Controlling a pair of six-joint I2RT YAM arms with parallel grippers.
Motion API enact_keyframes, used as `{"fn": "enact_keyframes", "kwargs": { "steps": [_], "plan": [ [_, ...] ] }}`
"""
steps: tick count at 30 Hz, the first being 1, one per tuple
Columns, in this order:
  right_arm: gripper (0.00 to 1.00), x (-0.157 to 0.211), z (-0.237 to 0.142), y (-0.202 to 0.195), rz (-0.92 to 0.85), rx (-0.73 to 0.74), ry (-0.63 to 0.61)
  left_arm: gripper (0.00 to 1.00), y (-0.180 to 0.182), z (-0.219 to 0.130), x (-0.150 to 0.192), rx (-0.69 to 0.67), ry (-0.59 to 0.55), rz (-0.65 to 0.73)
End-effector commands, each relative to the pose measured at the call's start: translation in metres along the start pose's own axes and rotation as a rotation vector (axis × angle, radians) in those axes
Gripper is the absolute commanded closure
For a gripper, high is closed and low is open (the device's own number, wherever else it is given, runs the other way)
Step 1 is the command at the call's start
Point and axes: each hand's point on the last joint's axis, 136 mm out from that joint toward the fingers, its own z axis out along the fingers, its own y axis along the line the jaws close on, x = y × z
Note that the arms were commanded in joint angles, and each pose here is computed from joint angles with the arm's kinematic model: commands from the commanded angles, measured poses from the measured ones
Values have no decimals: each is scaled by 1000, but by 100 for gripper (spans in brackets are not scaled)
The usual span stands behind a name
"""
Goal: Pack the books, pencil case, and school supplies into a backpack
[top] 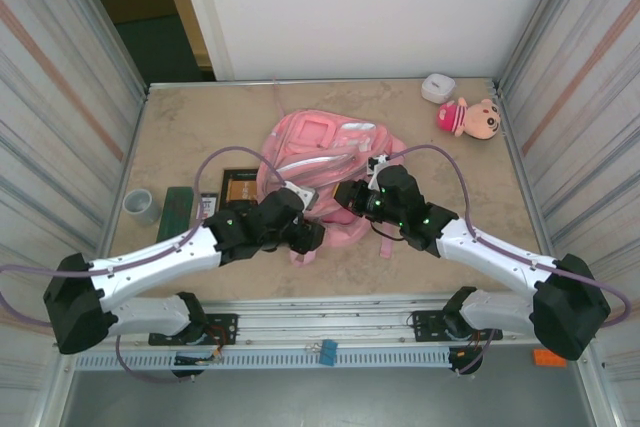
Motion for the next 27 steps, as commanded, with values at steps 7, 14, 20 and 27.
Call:
{"fn": "enact_keyframes", "kwargs": {
  "steps": [7, 14, 20, 27],
  "plan": [
    [96, -12, -10, 49, -98, -137, -31, 74, 7, 6, -22, -89, -64, -13],
    [100, -13, -12, 30, -90, -62, 17, 100, 24, -6, -20, -157, -63, 31],
    [100, -11, -10, 14, -79, -44, 58, 100, 31, -17, -23, -150, -78, 50],
    [100, -16, -25, 27, -136, -81, 84, 100, 62, -19, -19, -261, -56, 111]
  ]
}}
